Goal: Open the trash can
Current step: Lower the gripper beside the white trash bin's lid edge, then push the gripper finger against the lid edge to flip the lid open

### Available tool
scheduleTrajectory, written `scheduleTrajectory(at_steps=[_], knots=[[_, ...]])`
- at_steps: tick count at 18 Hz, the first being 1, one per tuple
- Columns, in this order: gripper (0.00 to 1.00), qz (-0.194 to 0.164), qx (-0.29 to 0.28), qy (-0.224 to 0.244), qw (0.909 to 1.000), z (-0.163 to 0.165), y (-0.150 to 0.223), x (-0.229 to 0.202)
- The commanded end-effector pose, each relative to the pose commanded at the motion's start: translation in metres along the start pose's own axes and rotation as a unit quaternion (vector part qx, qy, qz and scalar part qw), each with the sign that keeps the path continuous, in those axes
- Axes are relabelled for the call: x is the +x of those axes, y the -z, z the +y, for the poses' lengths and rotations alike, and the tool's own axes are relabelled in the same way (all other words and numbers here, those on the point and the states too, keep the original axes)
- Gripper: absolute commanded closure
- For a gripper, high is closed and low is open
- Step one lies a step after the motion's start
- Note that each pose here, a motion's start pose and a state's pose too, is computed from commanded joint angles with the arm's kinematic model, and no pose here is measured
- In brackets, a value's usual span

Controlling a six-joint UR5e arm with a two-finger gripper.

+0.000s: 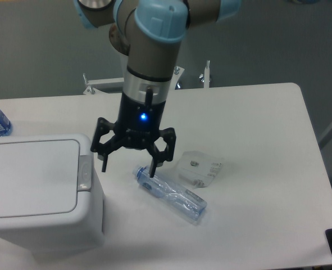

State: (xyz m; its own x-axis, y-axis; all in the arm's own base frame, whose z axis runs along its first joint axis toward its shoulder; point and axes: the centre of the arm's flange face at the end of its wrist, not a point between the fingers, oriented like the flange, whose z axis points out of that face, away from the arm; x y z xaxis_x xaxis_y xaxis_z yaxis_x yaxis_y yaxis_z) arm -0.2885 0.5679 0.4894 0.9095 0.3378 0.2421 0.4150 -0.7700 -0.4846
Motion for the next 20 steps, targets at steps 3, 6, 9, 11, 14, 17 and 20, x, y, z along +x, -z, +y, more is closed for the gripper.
scheduleTrajectory(at_steps=[3,6,9,11,14,17,20], knots=[[0.00,0.004,-0.006,-0.005,1.0000,0.000,-0.009,0.006],[0.00,0.005,-0.009,-0.006,0.9999,0.001,-0.013,0.007],[0.00,0.006,-0.010,-0.005,0.9999,0.001,-0.015,0.007],[0.00,0.006,-0.011,-0.005,0.9999,0.001,-0.015,0.006],[0.00,0.006,-0.012,-0.005,0.9999,0.001,-0.018,0.005],[0.00,0.006,-0.013,-0.005,0.9999,0.001,-0.019,0.005],[0.00,0.006,-0.014,-0.004,0.9999,0.001,-0.020,0.004]])
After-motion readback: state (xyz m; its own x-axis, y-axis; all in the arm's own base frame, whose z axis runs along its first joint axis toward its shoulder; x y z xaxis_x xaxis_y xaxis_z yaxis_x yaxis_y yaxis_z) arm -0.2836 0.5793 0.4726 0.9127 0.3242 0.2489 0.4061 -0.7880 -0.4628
